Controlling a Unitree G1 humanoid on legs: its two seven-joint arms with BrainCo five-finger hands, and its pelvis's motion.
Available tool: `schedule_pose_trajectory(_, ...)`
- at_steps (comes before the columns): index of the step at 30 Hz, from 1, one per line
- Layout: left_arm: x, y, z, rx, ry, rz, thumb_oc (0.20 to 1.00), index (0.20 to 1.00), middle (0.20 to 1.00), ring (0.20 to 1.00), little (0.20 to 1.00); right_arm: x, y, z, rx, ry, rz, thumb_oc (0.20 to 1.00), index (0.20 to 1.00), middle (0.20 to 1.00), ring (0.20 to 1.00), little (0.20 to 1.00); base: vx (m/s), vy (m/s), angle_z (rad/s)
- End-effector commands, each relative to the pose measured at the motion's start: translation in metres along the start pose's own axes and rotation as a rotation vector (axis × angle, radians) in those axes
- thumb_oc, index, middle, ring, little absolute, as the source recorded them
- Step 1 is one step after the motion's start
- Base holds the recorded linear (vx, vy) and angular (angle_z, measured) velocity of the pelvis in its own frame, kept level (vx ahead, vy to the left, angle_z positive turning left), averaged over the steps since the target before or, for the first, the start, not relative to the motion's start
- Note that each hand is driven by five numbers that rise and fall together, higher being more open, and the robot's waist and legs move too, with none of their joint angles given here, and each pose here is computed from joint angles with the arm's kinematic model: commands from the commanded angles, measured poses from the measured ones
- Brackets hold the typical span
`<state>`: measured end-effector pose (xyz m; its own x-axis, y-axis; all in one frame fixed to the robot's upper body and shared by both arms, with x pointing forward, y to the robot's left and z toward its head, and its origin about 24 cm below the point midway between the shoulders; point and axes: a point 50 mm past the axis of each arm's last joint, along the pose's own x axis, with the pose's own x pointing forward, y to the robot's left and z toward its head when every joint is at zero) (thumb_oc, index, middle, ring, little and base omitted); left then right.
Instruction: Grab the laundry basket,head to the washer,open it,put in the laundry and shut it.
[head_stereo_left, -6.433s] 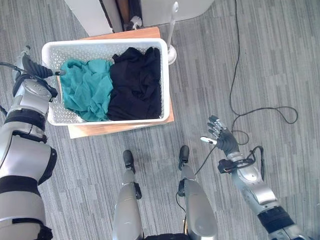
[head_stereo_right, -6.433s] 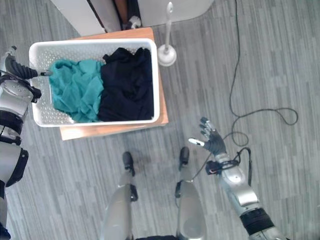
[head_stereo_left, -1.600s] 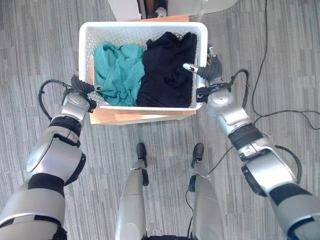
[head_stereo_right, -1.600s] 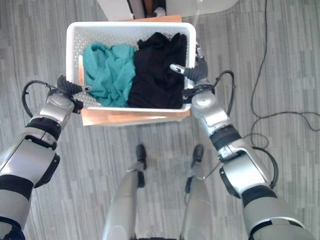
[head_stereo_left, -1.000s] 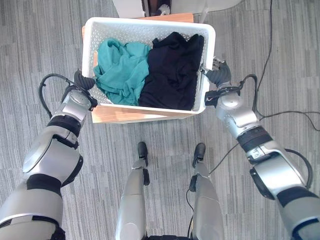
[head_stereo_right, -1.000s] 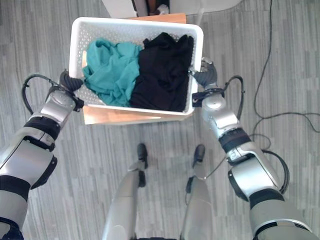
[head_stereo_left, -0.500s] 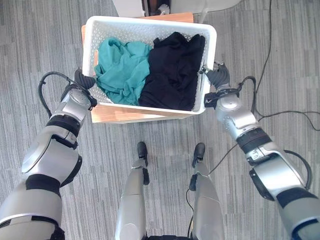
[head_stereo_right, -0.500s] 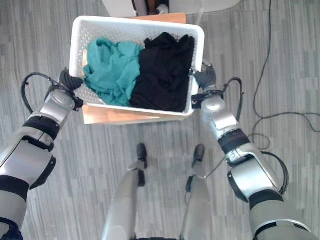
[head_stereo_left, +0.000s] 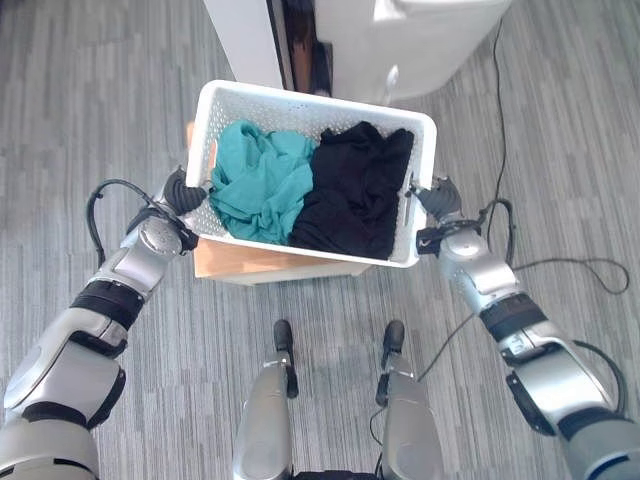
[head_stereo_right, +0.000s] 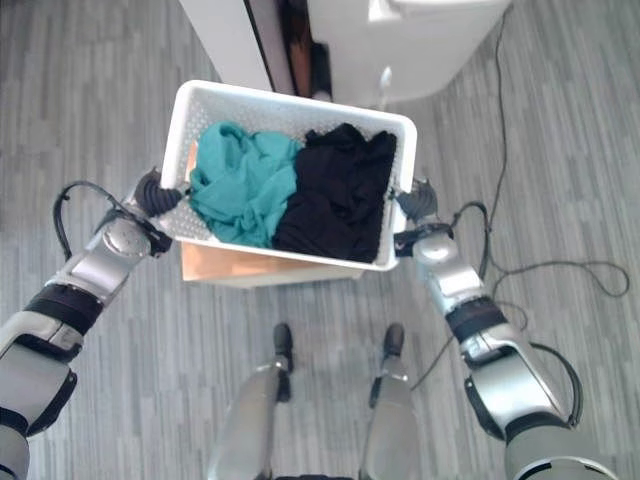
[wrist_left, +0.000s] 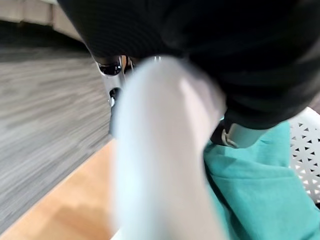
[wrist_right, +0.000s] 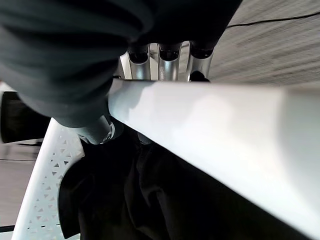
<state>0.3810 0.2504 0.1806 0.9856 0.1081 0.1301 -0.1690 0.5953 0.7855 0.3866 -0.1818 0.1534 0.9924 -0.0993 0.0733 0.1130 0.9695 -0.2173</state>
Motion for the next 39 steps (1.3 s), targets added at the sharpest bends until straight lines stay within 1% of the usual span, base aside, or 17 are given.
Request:
schedule_pose_trajectory(1,0.001,0.008,0.013,0.011,-0.098,0.027,0.2,0.2,0.2,0.2,0.2,-0.005,-0.014,0.011,-0.008,-0.098,-0.01,0.2,0.2,0.2,0.2,0.2,0.04,-0.039,0.02)
schedule_pose_trajectory(2,0.001,0.008,0.013,0.011,-0.097,0.027,0.2,0.2,0.2,0.2,0.2,-0.005,-0.014,0.011,-0.008,-0.098,-0.01,0.2,0.2,0.2,0.2,0.2,0.08,-0.07,0.06)
schedule_pose_trajectory(5,-0.01,-0.01,0.014,0.006,-0.137,-0.038,0.2,0.2,0.2,0.2,0.2,-0.014,-0.027,-0.011,0.007,-0.044,-0.033,0.2,0.2,0.2,0.2,0.2,0.09,-0.09,0.09)
schedule_pose_trajectory(7,-0.014,-0.024,0.015,-0.018,-0.145,-0.079,0.2,0.2,0.2,0.2,0.2,-0.018,-0.034,-0.022,0.012,-0.013,-0.046,0.2,0.2,0.2,0.2,0.2,0.08,-0.086,0.01)
schedule_pose_trajectory(8,-0.017,-0.035,0.014,-0.03,-0.146,-0.12,0.2,0.2,0.2,0.2,0.2,-0.023,-0.043,-0.034,0.007,0.026,-0.062,0.2,0.2,0.2,0.2,0.2,0.08,-0.076,0.02)
schedule_pose_trajectory(9,-0.018,-0.036,0.014,-0.031,-0.146,-0.123,0.2,0.2,0.2,0.2,0.2,-0.024,-0.044,-0.034,0.006,0.028,-0.063,0.2,0.2,0.2,0.2,0.2,0.07,-0.074,0.04)
schedule_pose_trajectory(11,-0.021,-0.052,0.014,-0.033,-0.142,-0.177,0.2,0.2,0.2,0.2,0.2,-0.028,-0.051,-0.043,-0.001,0.057,-0.071,0.2,0.2,0.2,0.2,0.2,0.03,-0.057,0.05)
schedule_pose_trajectory(12,-0.021,-0.053,0.015,-0.034,-0.143,-0.179,0.2,0.2,0.2,0.2,0.2,-0.028,-0.052,-0.044,-0.002,0.059,-0.072,0.2,0.2,0.2,0.2,0.2,0.08,-0.082,0.04)
schedule_pose_trajectory(13,-0.023,-0.072,0.02,-0.045,-0.145,-0.242,0.2,0.2,0.2,0.2,0.2,-0.036,-0.066,-0.056,-0.02,0.102,-0.085,0.2,0.2,0.2,0.2,0.2,0.08,-0.057,0.01)
schedule_pose_trajectory(20,-0.025,-0.098,0.035,-0.041,-0.169,-0.332,0.2,0.2,0.2,0.2,0.2,-0.051,-0.089,-0.07,-0.076,0.143,-0.104,0.2,0.2,0.2,0.2,0.2,0.05,-0.059,-0.04)
schedule_pose_trajectory(23,-0.026,-0.116,0.051,-0.05,-0.201,-0.392,0.2,0.2,0.2,0.2,0.2,-0.063,-0.101,-0.081,-0.085,0.177,-0.118,0.2,0.2,0.2,0.2,0.2,0.0,-0.099,-0.06)
schedule_pose_trajectory(31,-0.031,-0.141,0.062,-0.077,-0.206,-0.476,0.2,0.2,0.2,0.2,0.2,-0.078,-0.111,-0.095,-0.092,0.217,-0.131,0.2,0.2,0.2,0.2,0.2,-0.06,-0.138,-0.1)
schedule_pose_trajectory(37,-0.028,-0.148,0.072,-0.052,-0.212,-0.501,0.2,0.2,0.2,0.2,0.2,-0.09,-0.118,-0.102,-0.087,0.229,-0.13,0.2,0.2,0.2,0.2,0.2,-0.13,-0.112,-0.08)
schedule_pose_trajectory(39,-0.025,-0.147,0.075,-0.045,-0.214,-0.496,0.2,0.2,0.2,0.2,0.2,-0.092,-0.117,-0.102,-0.098,0.235,-0.1,0.2,0.2,0.2,0.2,0.2,-0.18,-0.04,-0.06)
